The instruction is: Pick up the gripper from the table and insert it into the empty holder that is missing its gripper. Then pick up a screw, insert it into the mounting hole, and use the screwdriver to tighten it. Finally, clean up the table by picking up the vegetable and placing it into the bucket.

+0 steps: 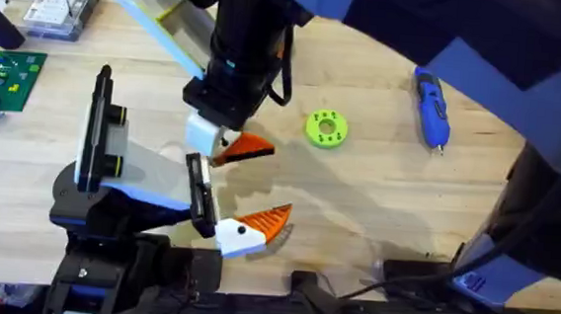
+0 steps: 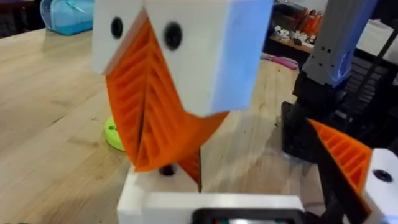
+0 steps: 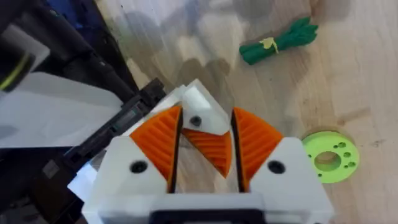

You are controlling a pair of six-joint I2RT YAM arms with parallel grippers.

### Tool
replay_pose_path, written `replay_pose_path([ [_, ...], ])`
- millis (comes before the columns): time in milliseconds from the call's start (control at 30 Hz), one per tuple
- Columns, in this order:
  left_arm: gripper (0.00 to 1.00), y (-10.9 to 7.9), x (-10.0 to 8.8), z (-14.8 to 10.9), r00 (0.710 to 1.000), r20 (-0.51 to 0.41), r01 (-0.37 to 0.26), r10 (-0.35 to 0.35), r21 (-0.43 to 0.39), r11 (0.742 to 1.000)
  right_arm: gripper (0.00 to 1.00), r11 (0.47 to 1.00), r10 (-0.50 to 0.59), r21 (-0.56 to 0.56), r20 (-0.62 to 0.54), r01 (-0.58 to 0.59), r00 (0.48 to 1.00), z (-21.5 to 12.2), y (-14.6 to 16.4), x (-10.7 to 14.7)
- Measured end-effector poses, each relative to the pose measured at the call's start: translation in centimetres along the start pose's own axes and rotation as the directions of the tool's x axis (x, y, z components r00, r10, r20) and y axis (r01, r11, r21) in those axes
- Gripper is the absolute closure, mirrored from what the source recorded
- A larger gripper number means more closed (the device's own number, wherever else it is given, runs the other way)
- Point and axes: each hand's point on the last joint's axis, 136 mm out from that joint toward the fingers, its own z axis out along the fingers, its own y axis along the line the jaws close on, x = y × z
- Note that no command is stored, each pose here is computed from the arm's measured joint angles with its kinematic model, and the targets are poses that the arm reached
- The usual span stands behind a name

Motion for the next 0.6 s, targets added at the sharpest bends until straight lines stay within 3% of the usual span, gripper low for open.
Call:
replay_pose_path([
  [500, 0.012, 0.00, 0.00, 0.00, 1.000, 0.000, 0.000, 0.000, 0.000, 1.000, 0.679, 1.000, 0.000, -0.012, 0.001, 0.000, 1.000, 0.01, 0.24, -0.03],
  [600, 0.012, 0.01, 0.00, 0.00, 1.000, 0.000, 0.000, 0.000, 0.000, 1.000, 0.783, 1.000, -0.001, -0.015, 0.002, 0.001, 1.000, 0.00, 0.29, -0.03],
])
